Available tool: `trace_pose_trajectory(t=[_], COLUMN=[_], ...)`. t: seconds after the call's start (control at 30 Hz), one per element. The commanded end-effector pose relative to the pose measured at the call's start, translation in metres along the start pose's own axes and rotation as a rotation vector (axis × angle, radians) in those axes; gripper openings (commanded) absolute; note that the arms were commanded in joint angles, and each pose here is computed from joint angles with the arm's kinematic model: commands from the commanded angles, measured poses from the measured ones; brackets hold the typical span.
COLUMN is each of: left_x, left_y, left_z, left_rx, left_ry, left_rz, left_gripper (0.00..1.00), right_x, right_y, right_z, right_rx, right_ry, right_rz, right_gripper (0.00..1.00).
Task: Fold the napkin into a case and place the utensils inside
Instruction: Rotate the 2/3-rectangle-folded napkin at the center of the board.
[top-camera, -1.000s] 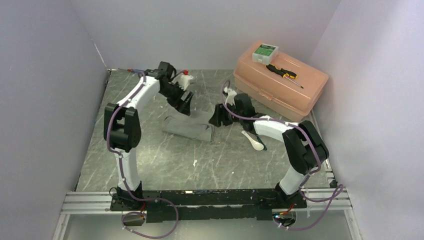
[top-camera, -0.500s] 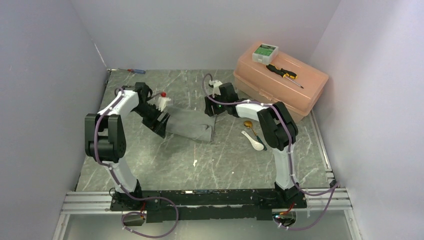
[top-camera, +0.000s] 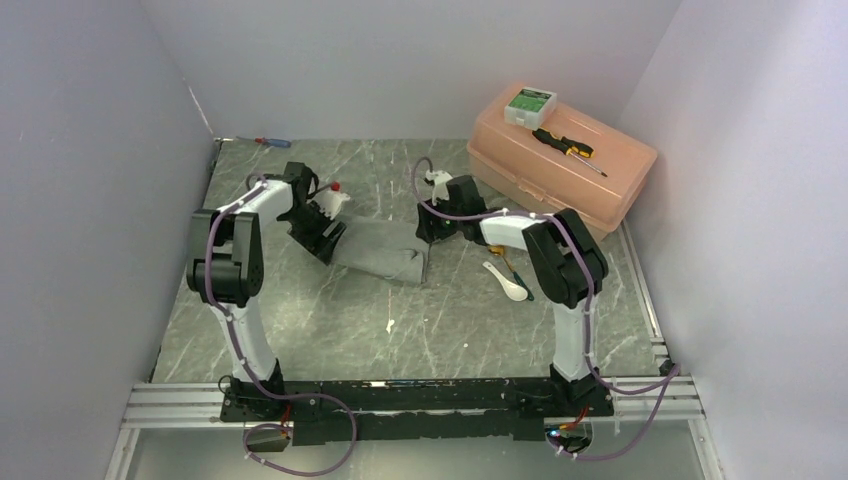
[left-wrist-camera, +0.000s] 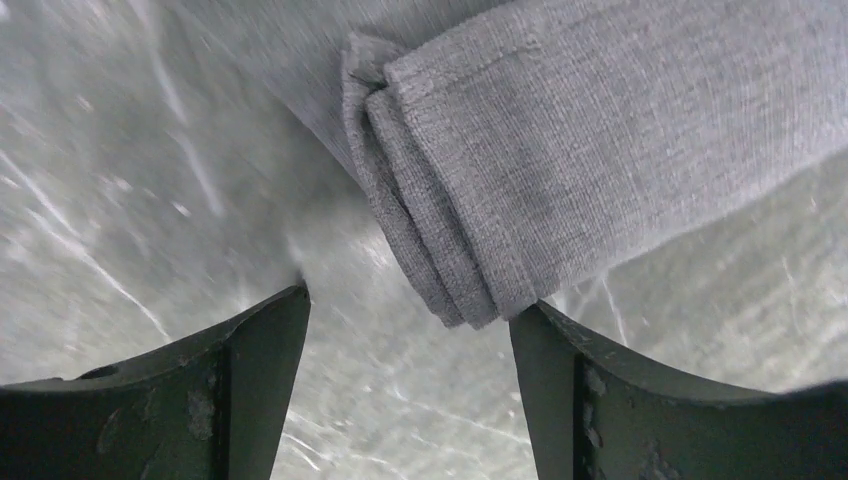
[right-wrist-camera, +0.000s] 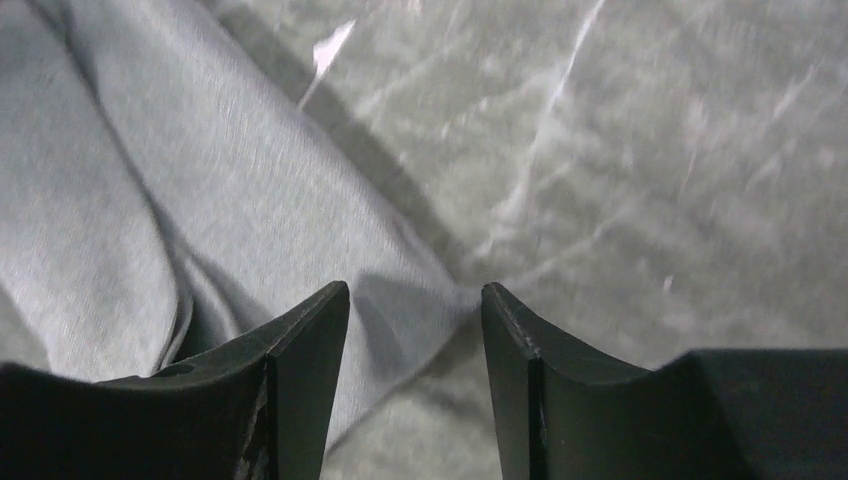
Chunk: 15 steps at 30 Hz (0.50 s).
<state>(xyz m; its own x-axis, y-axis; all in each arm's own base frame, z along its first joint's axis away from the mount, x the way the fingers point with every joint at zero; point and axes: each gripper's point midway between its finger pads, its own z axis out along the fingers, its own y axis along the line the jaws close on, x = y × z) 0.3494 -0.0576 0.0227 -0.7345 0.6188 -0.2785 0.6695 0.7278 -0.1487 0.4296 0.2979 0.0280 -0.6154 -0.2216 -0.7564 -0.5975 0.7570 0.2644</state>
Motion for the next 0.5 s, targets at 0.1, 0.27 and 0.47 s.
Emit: trace_pose_trajectory(t=[0.1,0.27,0.47], left_x=[-0.052,-0.084,-0.070], left_y=[0.021,0.025,0.010], left_z=[0.025,0.033,0.027], left_rx=[-0.104,-0.122,-0.094], left_ry=[-0.053,-0.068,-0.058], left_rz=[0.083,0.117,0.105], left_gripper=[0.79,0.78,0.78], right_x=[0.032,0.060,0.024], right_y=[0.017,0.033,0.014], right_z=[-0.045,-0.067,-0.076], right_rx=[-0.015,-0.012,0.074], right_ry=[0.016,0.039,-0.015], right_rz=[0.068,0.084,0.029], right_gripper=[0.53,0.52,0.56])
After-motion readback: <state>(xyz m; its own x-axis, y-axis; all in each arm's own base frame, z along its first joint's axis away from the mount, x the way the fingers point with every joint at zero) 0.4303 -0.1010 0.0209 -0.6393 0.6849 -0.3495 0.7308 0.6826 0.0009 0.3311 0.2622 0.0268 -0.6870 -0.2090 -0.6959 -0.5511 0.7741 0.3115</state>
